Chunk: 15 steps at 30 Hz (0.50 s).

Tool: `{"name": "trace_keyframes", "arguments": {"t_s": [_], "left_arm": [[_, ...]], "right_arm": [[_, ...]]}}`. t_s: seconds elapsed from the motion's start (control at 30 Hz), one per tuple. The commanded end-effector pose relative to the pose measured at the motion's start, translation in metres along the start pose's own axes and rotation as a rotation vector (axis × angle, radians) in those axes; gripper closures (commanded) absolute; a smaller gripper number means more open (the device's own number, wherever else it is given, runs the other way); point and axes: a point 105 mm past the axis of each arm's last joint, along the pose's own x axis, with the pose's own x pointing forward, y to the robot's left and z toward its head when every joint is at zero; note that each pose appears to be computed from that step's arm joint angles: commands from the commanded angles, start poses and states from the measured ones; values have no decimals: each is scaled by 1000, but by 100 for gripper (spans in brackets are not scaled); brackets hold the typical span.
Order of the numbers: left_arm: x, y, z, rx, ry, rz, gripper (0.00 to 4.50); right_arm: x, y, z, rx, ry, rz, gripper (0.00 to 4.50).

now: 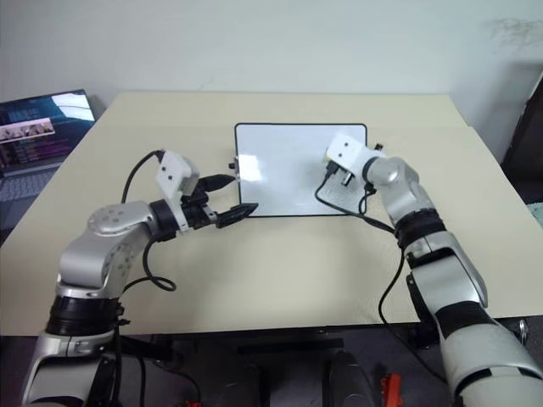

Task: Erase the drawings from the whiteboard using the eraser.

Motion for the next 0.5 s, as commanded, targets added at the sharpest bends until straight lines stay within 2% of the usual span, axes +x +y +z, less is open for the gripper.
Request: {"name": "trace_keyframes", "arguments": {"t_s": [0.03, 0.13, 0.3, 0.4, 0.5], "left_arm": [[-3, 1, 17, 53, -43, 6, 0], [-4, 1, 17, 53, -43, 8, 0], [-4, 1, 17, 52, -43, 9, 0], [-3, 1, 17, 51, -43, 6, 0], [-3, 1, 17, 50, -43, 4, 0]], "right_arm": [[1, -13, 3, -15, 7, -53, 349], [2, -7, 1, -24, 14, -26, 349], [1, 33, -10, -59, 28, 194, 349], [-9, 62, -29, -65, 82, 371, 349], [-17, 71, -38, -67, 112, 433, 349]]}}
